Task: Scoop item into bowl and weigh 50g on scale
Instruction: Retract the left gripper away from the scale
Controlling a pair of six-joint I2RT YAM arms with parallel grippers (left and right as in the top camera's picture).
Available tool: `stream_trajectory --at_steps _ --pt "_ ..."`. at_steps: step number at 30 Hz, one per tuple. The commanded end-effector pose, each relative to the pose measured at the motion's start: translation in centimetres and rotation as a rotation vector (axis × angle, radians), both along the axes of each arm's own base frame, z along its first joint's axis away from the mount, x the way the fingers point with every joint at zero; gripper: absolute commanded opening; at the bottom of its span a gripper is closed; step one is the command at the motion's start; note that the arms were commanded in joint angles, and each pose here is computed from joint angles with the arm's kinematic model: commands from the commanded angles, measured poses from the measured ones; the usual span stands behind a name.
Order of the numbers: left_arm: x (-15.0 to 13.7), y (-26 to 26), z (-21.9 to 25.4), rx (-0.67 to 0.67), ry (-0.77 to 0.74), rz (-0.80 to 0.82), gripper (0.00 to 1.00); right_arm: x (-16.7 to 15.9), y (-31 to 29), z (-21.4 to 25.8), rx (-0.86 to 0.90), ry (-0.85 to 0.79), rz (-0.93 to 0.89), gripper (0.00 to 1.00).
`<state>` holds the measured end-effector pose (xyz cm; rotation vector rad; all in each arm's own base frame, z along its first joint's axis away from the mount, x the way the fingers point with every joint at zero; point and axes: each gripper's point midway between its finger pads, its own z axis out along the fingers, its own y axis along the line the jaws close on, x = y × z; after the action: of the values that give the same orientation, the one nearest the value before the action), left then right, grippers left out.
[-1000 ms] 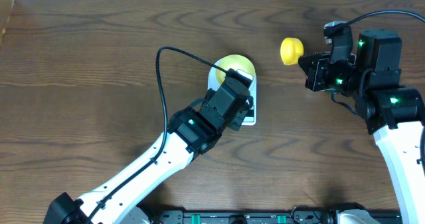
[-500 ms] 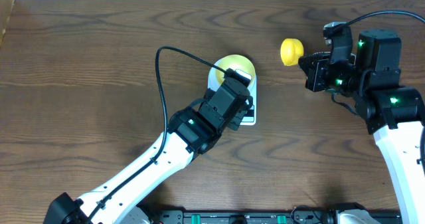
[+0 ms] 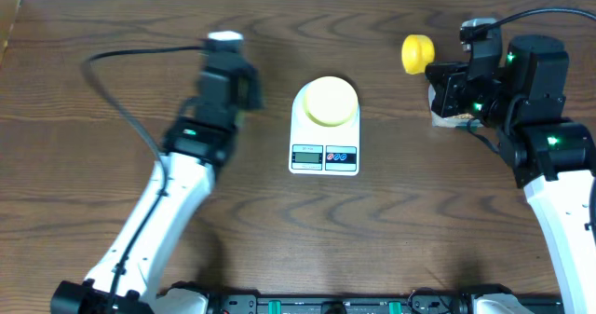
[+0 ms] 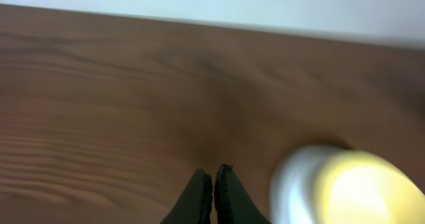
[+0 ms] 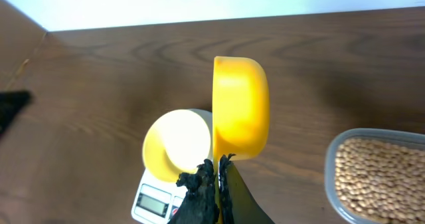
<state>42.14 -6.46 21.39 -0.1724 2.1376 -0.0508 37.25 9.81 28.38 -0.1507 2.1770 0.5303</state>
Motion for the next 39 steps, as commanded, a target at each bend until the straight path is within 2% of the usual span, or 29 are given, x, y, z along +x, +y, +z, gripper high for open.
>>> stream_trajectory --at_steps 1,6,9,16,17,18,19,27,39 --pt "1.1 5.1 1.1 -0.017 -0.038 0.139 0.08 0.8 -2.0 0.8 -0.043 -0.032 -0.076 0.01" --pt "1.3 10.1 -1.0 -0.037 0.011 0.273 0.08 1.3 -3.8 1.0 -0.043 -0.045 -0.124 0.01" --pt "1.5 10.1 -3.7 -0.105 0.074 0.326 0.08 1.7 -4.4 1.1 -0.042 -0.053 -0.140 0.01" --pt "1.5 8.7 -8.5 -0.090 0.210 0.287 0.08 2.4 -5.5 0.6 0.010 -0.021 -0.206 0.01" --pt "1.5 8.7 -8.7 -0.089 0.215 0.287 0.08 2.5 -5.7 0.4 0.015 -0.013 -0.214 0.01" --pt "1.6 8.7 -8.9 -0.087 0.218 0.290 0.15 2.6 -5.9 0.2 0.029 -0.001 -0.228 0.01" --pt "1.6 8.8 -9.2 -0.083 0.223 0.293 0.17 2.7 -6.1 0.0 0.037 0.007 -0.238 0.01" --pt "1.5 8.8 -10.3 -0.076 0.254 0.292 0.17 3.0 -7.4 -1.2 0.062 0.058 -0.291 0.01" --pt "1.6 7.9 -10.3 -0.074 0.255 0.272 0.17 2.8 -8.7 -1.7 -0.017 0.055 -0.308 0.01"
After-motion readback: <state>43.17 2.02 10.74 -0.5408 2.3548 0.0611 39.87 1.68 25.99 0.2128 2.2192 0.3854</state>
